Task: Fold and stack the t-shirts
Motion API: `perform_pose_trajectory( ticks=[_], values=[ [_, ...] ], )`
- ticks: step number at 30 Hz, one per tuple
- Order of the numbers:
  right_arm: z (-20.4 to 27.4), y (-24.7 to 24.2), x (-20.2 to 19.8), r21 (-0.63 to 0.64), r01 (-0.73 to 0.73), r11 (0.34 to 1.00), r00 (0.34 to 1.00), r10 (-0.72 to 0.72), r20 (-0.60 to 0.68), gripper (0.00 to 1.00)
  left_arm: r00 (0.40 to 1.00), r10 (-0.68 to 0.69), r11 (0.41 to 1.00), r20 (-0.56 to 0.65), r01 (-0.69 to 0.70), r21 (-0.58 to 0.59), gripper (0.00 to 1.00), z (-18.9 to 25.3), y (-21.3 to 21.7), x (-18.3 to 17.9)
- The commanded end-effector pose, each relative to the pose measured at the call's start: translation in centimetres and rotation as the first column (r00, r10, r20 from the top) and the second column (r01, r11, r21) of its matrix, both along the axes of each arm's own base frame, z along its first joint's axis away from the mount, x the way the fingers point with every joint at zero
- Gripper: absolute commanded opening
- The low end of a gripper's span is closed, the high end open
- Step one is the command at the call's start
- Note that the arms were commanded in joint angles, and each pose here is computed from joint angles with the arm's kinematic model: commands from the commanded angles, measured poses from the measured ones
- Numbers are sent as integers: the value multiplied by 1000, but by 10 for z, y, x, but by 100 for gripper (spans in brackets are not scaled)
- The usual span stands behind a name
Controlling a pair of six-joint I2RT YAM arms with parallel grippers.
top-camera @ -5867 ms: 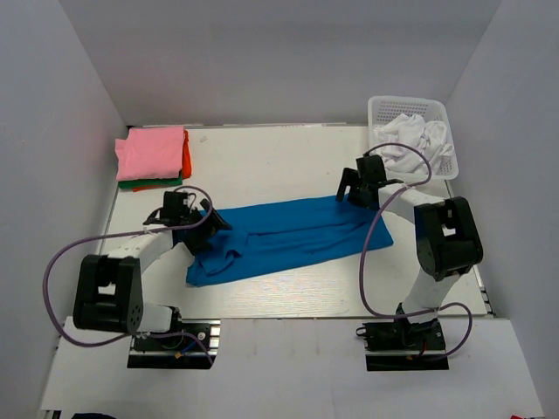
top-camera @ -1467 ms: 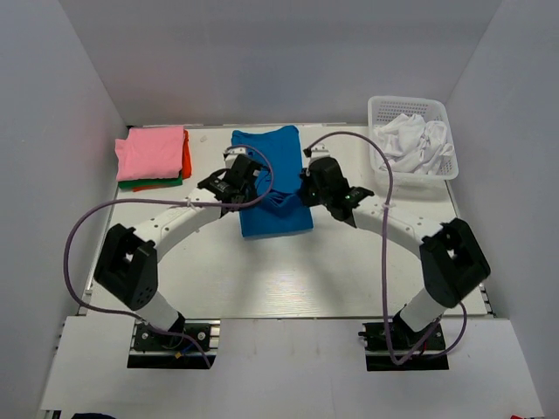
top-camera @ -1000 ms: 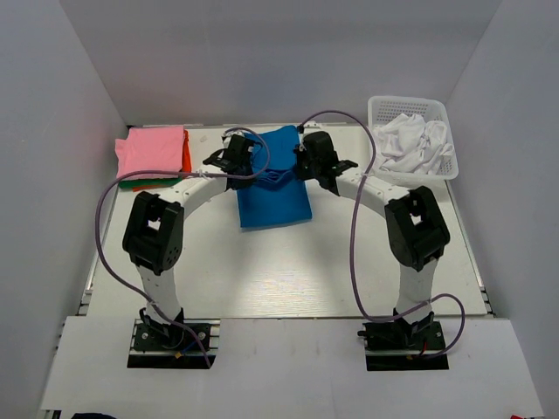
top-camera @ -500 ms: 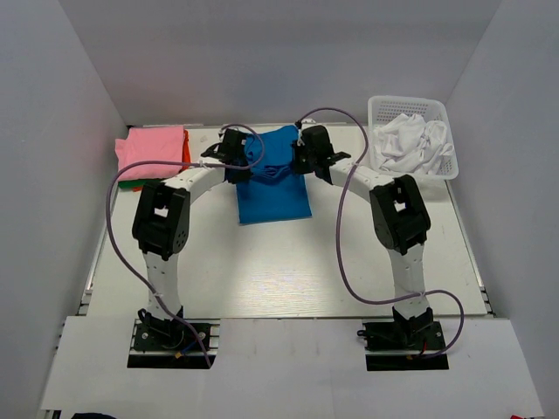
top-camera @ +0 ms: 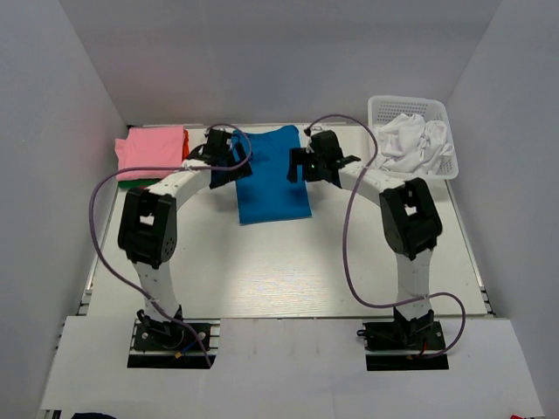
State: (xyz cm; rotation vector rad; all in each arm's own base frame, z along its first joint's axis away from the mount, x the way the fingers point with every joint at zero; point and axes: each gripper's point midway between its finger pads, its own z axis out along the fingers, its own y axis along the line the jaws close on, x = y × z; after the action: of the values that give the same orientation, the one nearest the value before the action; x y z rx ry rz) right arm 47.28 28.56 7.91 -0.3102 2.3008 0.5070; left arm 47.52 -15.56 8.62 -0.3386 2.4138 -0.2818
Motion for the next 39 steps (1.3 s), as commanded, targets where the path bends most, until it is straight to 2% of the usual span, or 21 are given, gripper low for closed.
perform_pose_trajectory(
  ticks=[1, 2, 4, 6, 9, 10, 12, 13, 16, 19, 20, 22, 25, 26, 27, 28, 30, 32, 33, 38, 39],
  values=[
    [29, -7, -30, 77, 12, 997, 1000, -12, 4, 90, 994, -105, 991, -2, 105, -79, 100, 21, -22, -46],
    [33, -15, -45, 83, 16, 996, 1000, -16, -2, 90, 985, -170, 976, -42, 162, -143, 100, 2, -32, -70],
    [6, -25, -72, 72, 43, 996, 995, -36, -92, 90, 978, -206, 959, -11, 200, -200, 100, 5, -40, -89],
    [3, -28, -86, 90, 54, 995, 992, -43, -118, 90, 978, -201, 957, -63, 183, -224, 100, -18, -37, -108],
    [-8, -26, -98, 117, 37, 992, 986, -17, -164, 90, 976, -192, 961, -102, 166, -220, 92, -31, -36, -120],
    [-11, -26, -101, 117, 38, 992, 984, -16, -179, 90, 977, -186, 964, -101, 161, -213, 81, -31, -35, -119],
    [-15, -23, -101, 127, 33, 991, 982, -9, -189, 86, 977, -172, 968, -125, 144, -206, 71, -40, -32, -122],
    [-20, -21, -103, 127, 31, 991, 979, -5, -203, 83, 976, -172, 969, -137, 142, -204, 60, -44, -32, -123],
    [-27, -17, -106, 140, 24, 990, 971, 9, -237, 72, 969, -179, 970, -170, 144, -197, 43, -55, -34, -128],
    [-37, -16, -111, 148, 28, 989, 962, 13, -272, 53, 967, -164, 976, -196, 130, -175, 29, -66, -29, -131],
    [-38, -17, -111, 146, 29, 989, 962, 12, -274, 48, 965, -164, 976, -205, 129, -173, 29, -67, -28, -133],
    [-43, -19, -113, 126, 42, 991, 960, -5, -278, 48, 963, -163, 977, -217, 127, -170, 22, -72, -28, -134],
    [-48, -21, -116, 123, 45, 991, 955, -6, -298, 34, 961, -169, 975, -220, 131, -177, 1, -74, -30, -134],
    [-51, -22, -116, 118, 42, 992, 953, -4, -302, 26, 961, -169, 975, -220, 131, -177, 0, -74, -30, -134],
    [-51, -22, -117, 116, 45, 992, 952, -7, -307, 6, 959, -168, 976, -230, 129, -175, 0, -75, -29, -137],
    [-40, -21, -119, 127, 35, 991, 956, 4, -292, 0, 956, -175, 974, -236, 133, -183, 0, -73, -29, -141],
    [-44, -24, -129, 116, 19, 993, 952, 18, -306, 0, 951, -193, 970, -243, 148, -192, 0, -70, -30, -155],
    [-19, -27, -135, 136, -6, 991, 964, 41, -261, 0, 956, -215, 962, -201, 173, -210, 0, -46, -32, -167],
    [-27, -34, -151, 113, -15, 993, 955, 48, -293, 0, 953, -224, 959, -203, 178, -220, 0, -42, -30, -177],
    [36, -51, -199, 160, -107, 981, 971, 137, -194, 0, 950, -290, 929, -112, 252, -270, 0, 12, -36, -222],
    [40, -51, -210, 171, -133, 976, 965, 167, -201, 0, 949, -310, 913, -59, 280, -297, 0, 30, -37, -230]
  ],
)
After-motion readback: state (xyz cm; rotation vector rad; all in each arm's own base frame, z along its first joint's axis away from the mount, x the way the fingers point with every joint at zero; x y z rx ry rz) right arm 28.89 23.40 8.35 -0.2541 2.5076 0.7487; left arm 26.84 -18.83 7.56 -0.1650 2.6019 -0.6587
